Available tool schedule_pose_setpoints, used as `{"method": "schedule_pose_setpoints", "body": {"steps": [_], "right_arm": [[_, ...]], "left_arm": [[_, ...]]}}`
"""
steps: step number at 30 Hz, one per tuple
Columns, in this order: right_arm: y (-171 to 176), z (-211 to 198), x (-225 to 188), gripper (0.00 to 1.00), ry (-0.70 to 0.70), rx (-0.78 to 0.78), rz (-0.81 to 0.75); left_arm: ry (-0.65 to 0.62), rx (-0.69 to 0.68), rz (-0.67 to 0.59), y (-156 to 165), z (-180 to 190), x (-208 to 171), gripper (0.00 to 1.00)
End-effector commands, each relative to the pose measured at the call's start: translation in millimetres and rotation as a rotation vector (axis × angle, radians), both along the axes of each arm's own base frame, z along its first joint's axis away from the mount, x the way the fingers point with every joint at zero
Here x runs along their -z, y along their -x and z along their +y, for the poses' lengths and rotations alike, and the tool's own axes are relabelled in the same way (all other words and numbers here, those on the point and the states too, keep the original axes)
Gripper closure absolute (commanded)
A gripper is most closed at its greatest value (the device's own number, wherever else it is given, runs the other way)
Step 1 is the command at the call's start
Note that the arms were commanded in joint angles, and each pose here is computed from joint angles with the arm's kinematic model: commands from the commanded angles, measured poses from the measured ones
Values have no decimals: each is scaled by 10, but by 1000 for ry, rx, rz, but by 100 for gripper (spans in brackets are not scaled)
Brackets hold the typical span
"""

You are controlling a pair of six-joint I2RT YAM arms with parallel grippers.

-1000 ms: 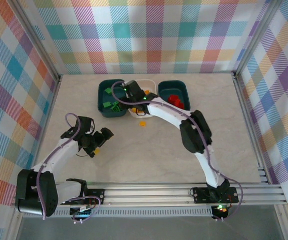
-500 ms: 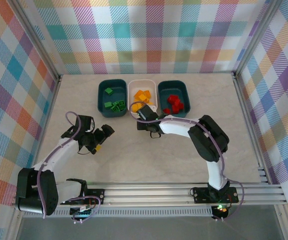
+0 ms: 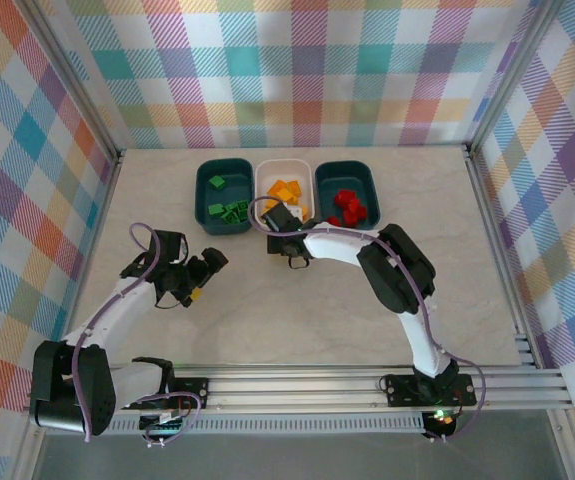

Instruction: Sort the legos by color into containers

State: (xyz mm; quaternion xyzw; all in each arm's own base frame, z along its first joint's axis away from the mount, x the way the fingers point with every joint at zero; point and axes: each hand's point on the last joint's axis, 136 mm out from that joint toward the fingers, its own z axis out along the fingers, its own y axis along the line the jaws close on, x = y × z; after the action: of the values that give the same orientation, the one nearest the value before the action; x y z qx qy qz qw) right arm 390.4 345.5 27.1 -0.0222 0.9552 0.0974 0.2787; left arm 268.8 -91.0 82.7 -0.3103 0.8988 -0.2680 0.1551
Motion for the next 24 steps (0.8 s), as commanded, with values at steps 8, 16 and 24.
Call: {"method": "schedule_pose_setpoints", "body": {"steps": [8,16,24], "right_arm": [[113,271,227,53,78,-92,-19],[179,245,106,60,114,-117,-68],[228,274,-258,61,82,-141,-143]], "left_arm": [[3,10,31,30,-5,86,0],[0,8,29,26,2,86,0],[3,8,27,5,-6,71,0]]}}
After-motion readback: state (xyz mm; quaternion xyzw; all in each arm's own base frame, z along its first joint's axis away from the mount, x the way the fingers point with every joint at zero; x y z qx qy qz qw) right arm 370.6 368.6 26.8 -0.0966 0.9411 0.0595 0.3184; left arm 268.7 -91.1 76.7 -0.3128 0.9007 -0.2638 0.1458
